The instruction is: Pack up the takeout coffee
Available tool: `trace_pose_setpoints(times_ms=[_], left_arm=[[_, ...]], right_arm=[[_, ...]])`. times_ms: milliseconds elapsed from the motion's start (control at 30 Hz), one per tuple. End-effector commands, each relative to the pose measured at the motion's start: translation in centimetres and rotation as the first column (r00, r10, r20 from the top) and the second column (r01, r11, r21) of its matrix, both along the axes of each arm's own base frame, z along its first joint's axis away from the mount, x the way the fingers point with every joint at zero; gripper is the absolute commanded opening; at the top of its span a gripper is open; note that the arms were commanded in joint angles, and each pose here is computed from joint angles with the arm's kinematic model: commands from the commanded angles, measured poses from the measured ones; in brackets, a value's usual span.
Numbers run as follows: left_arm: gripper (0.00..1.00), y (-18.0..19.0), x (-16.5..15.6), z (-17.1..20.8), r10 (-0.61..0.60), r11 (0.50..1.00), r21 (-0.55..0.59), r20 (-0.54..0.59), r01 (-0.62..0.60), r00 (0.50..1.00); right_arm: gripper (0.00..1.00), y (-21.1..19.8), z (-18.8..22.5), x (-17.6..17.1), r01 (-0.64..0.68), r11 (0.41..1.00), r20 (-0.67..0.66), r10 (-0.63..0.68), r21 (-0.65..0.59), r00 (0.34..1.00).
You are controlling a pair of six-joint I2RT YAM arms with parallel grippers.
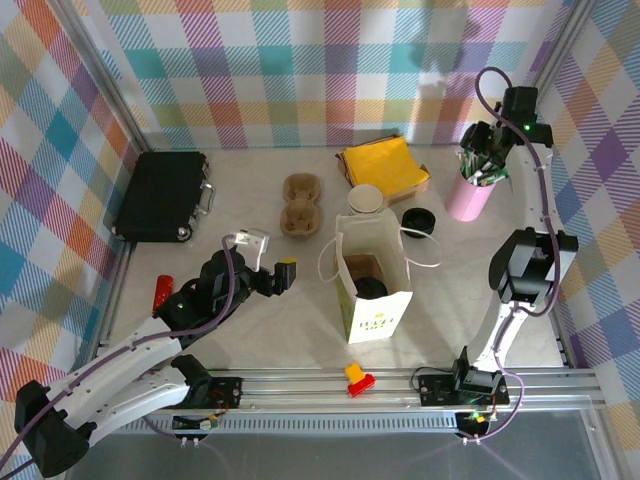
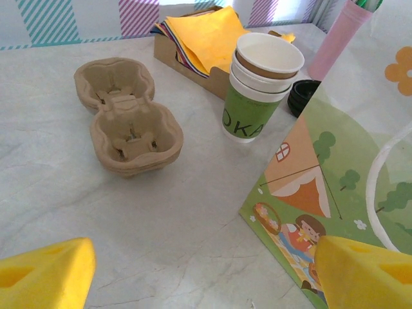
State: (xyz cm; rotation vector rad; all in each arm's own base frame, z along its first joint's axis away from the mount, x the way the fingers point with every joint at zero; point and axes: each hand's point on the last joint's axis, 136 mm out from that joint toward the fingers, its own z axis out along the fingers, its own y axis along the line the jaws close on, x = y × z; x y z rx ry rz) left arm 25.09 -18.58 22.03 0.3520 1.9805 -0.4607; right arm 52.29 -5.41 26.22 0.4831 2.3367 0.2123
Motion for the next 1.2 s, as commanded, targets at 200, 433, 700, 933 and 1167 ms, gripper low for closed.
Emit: trace_pose_setpoints(times_ms=[200, 433, 700, 933, 1167], left_arm=[[0.88, 0.2, 0.4, 0.5, 0.007, 1.0, -0.008, 0.017, -0.007, 1.0], [0.88, 0.2, 0.6, 0.2, 0.01, 1.0, -0.004, 0.015, -0.01, 1.0], [0.88, -0.2, 0.7, -0.4, -0.001, 1.0, 0.001, 0.001, 0.001, 1.0], [0.88, -0.5, 0.9, -0.6, -0.008, 1.0, 0.002, -0.004, 0.008, 1.0], [0.88, -0.6, 1.0, -0.8, -0.009, 1.0, 0.002, -0.008, 0.009, 1.0]], right_arm=[[0.41, 0.0, 0.0, 1.7, -0.018, 1.0, 0.018, 0.017, 0.019, 1.0], [0.34, -0.4, -0.9, 1.8, -0.008, 1.0, -0.014, 0.008, 0.002, 1.0], [0.23, -0.4, -1.6, 1.1, -0.02, 1.0, -0.042, 0.02, -0.018, 0.999], [0.2, -0.6, -2.1, 0.7, -0.024, 0.999, -0.05, 0.022, -0.032, 0.998], [0.19, -0.6, -2.8, 0.9, -0.032, 0.999, -0.065, 0.03, -0.035, 0.997]])
